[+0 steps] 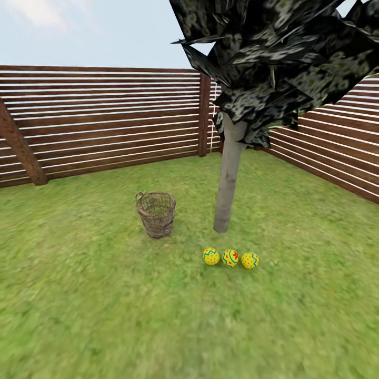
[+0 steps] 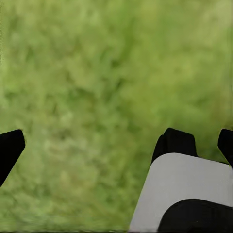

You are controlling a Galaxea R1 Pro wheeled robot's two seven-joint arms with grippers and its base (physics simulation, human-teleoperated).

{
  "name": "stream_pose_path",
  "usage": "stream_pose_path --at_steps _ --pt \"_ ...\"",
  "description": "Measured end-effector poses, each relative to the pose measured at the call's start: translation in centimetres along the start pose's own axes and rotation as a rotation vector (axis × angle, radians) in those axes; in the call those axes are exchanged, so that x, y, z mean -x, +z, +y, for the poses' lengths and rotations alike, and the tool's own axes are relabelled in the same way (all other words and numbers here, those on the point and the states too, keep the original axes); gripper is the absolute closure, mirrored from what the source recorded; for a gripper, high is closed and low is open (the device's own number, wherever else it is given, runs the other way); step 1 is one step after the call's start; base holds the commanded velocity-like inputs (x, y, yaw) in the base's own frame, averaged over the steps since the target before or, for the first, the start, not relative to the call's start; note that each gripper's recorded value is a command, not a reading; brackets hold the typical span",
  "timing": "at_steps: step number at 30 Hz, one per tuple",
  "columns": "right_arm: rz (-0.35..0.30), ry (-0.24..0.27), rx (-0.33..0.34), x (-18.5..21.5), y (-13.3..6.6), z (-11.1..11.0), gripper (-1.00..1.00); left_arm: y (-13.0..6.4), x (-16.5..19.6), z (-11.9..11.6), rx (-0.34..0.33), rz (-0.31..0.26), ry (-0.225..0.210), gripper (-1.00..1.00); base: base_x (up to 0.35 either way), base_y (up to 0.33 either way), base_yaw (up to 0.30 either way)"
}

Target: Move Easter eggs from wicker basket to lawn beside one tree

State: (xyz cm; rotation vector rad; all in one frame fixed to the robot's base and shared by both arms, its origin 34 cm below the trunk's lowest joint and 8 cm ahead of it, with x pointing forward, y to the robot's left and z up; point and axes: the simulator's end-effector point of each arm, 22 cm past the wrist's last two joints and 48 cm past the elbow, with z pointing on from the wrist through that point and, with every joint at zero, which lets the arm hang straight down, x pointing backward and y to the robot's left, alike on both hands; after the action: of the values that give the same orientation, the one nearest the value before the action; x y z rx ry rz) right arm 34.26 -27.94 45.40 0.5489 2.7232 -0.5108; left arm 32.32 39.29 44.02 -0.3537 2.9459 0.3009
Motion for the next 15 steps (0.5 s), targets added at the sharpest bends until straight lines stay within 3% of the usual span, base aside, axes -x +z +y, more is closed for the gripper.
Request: stream_pose_path --at_steps 7,11,15 --pt "-0.003 -0.018 0.009 0.1 0.0 -0.7 -1.0 -0.5 -2.7 0.7 0.004 0.013 0.063 -1.0 0.0 0.0 0.0" --pt "0.024 -0.034 0.119 -1.5 0.4 -0.3 -1.0 -0.5 -3.1 0.6 -0.001 0.013 0.122 -1.0 0.0 0.0 0.0" --pt "0.039 -0.044 0.178 -1.6 1.2 -1.3 -1.0 -0.6 -3.2 0.6 -0.001 0.013 0.136 -1.0 0.0 0.0 0.0"
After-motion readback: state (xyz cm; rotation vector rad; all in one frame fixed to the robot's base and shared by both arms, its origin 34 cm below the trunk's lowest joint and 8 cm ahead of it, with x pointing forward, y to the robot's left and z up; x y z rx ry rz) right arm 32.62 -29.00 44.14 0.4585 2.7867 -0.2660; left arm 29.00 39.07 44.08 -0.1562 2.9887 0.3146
